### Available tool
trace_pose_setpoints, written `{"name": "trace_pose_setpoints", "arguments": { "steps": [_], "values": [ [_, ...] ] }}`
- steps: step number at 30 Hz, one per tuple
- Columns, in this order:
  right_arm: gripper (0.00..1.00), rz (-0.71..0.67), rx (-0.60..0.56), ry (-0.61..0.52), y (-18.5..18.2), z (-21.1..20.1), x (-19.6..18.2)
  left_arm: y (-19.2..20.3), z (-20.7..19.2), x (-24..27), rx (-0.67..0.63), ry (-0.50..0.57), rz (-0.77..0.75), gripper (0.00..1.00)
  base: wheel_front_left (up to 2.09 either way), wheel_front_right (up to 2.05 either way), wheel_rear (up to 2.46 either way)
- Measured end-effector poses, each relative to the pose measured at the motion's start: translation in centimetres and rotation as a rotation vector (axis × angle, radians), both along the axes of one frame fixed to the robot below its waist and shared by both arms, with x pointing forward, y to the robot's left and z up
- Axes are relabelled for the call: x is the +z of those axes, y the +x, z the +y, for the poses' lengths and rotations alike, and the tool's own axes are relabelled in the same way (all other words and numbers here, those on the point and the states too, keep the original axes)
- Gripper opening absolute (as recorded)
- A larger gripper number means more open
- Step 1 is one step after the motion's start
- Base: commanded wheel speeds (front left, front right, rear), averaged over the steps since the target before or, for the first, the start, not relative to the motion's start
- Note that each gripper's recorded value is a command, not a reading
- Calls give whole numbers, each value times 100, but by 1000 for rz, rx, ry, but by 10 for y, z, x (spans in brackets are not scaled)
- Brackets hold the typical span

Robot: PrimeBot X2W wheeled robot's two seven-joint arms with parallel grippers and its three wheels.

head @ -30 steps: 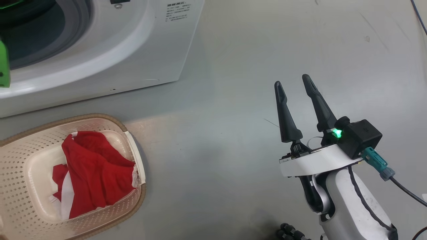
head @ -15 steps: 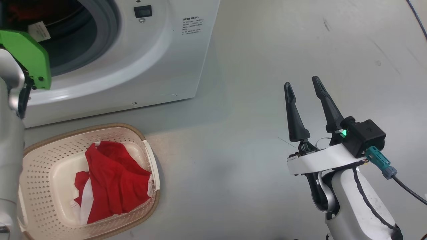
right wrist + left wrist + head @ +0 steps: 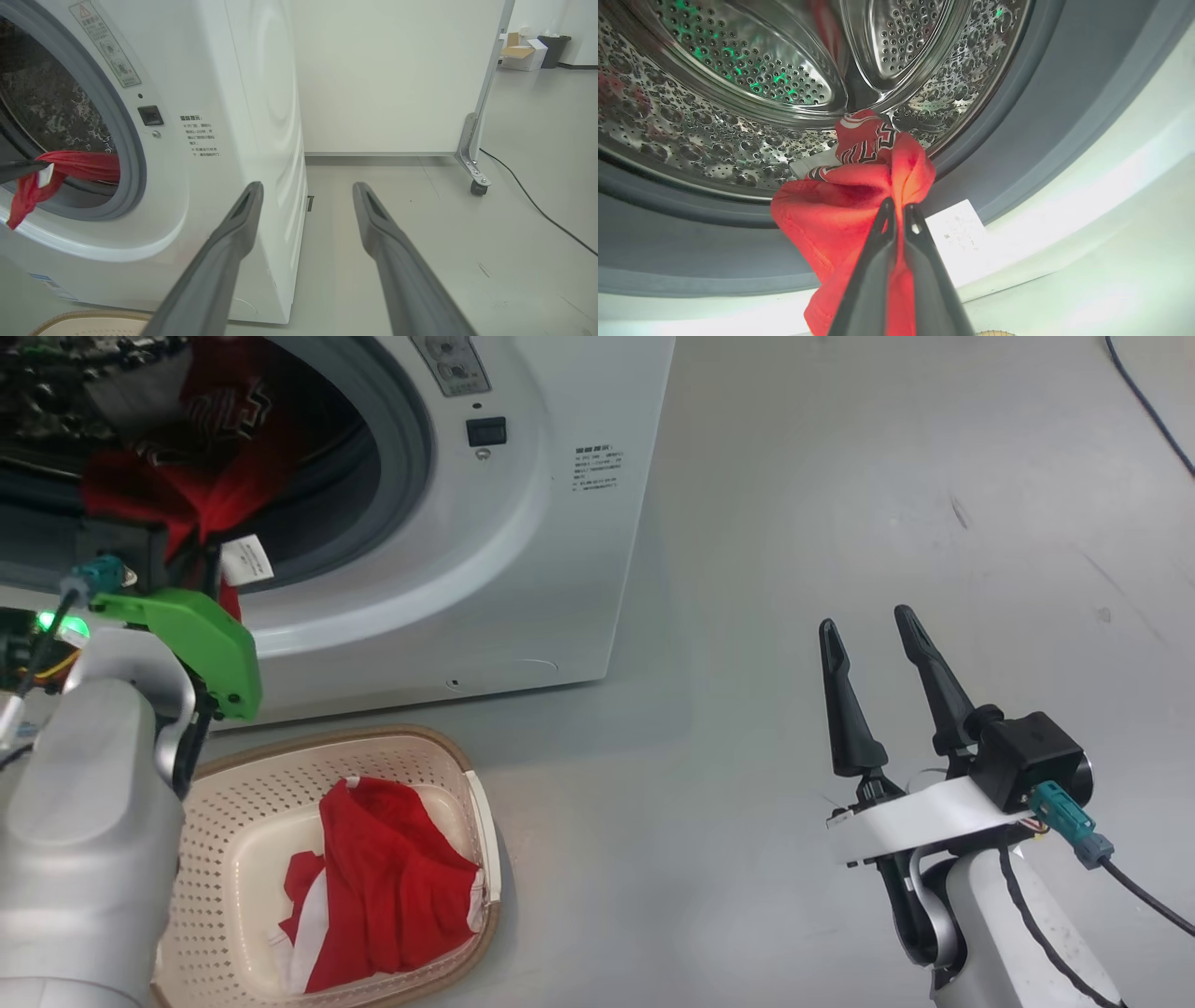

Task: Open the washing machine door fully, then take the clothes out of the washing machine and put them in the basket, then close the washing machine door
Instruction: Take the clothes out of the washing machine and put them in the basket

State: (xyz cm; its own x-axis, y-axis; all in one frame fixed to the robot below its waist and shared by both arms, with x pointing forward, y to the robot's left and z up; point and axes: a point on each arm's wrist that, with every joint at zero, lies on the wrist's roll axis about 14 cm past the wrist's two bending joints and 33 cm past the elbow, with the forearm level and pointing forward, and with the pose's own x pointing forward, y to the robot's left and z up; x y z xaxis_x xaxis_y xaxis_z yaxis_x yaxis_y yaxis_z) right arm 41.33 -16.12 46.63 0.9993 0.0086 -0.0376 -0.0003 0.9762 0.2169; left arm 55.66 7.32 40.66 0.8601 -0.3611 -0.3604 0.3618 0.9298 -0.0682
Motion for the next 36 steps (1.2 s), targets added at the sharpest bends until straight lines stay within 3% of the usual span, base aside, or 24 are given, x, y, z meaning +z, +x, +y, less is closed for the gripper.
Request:
{"name": "trace_pose_setpoints", "arguments": {
  "steps": [14,36],
  "values": [
    [100,-44,78,30,-19,26,18,-45,21,51,48,-77,-181,0,0,0,0],
    [100,-83,115,39,-30,37,31,-60,34,161,84,-222,-511,0,0,0,0]
  ]
}}
